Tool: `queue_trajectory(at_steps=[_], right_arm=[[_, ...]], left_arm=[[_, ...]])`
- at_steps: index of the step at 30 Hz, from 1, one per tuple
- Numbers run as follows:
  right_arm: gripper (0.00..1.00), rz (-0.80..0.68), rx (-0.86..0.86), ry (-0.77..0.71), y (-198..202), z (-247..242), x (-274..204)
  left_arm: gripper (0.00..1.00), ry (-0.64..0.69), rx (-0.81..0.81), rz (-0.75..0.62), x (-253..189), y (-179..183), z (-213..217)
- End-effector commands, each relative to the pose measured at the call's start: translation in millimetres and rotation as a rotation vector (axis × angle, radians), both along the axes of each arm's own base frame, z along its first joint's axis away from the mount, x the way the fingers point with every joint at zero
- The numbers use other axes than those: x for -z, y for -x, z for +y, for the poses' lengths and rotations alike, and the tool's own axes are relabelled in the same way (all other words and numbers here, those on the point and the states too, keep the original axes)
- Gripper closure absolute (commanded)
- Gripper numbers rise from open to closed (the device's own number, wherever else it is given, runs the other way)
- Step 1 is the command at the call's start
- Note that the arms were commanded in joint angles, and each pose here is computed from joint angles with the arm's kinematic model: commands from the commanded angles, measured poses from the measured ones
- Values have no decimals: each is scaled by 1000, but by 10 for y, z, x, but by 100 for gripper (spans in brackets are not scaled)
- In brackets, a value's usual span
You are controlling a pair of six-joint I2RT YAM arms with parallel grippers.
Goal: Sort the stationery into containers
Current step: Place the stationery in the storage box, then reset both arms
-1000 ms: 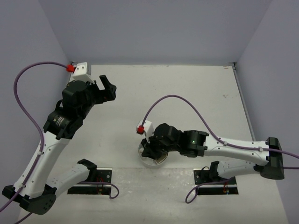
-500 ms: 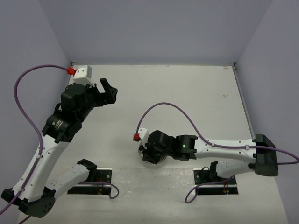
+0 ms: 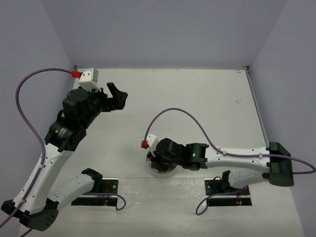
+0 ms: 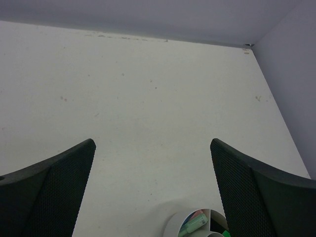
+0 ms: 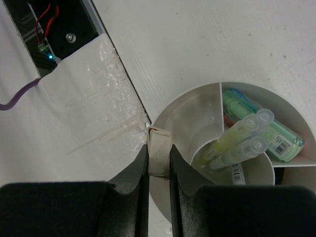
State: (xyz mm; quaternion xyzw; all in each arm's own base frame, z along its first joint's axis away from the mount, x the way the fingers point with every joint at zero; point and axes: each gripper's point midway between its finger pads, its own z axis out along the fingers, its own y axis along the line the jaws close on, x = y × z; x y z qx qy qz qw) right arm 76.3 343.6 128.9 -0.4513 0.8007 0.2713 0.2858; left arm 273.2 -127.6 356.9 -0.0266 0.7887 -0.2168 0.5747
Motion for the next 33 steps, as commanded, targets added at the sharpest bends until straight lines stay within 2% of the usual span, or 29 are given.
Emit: queue_trajectory(at_steps=[1, 4, 8, 12, 17, 19, 20, 22, 23, 24, 25, 26, 28, 30, 33], right_arm=[[78, -15, 15, 2, -33, 46, 67], [61, -10, 20, -2, -34, 54, 56], [48, -16, 12, -18, -32, 79, -42], [47, -34, 10, -71, -50, 127, -288], [48, -92, 27, -280, -82, 112, -1193], [44, -134, 71, -357, -147, 12, -1567], [40, -161, 115, -386, -212, -69, -1730], [23, -213, 215, -424, -359, -269, -2012], [20, -244, 279, -451, -455, -394, -2165], [16, -268, 329, -450, -536, -506, -2211], [6, -293, 416, -431, -655, -687, -2253], [1, -312, 512, -423, -809, -884, -2348], [1, -275, 630, -343, -989, -1181, -2219], [1, -210, 875, -248, -1326, -1779, -2055], [1, -255, 1046, -194, -1529, -2297, -1983]], left_arm=[[0, -7, 38, -39, -67, -56, -72], [0, -15, 41, -44, -75, -59, -69], [0, -25, 45, -43, -60, -68, -74], [0, -30, 39, -29, -15, -101, -80], [0, -77, -87, 88, 311, -266, 72], [0, -92, -162, 148, 472, -341, 178], [0, -95, -209, 175, 540, -373, 253], [0, -107, -311, 224, 659, -405, 438], [0, -103, -357, 243, 705, -424, 532], [0, -95, -384, 253, 730, -439, 588], [0, -95, -418, 261, 750, -445, 661], [0, -107, -458, 262, 759, -440, 749], [0, -132, -499, 255, 755, -421, 846], [0, -193, -585, 238, 748, -364, 1047], [0, -259, -631, 224, 803, -291, 1198]])
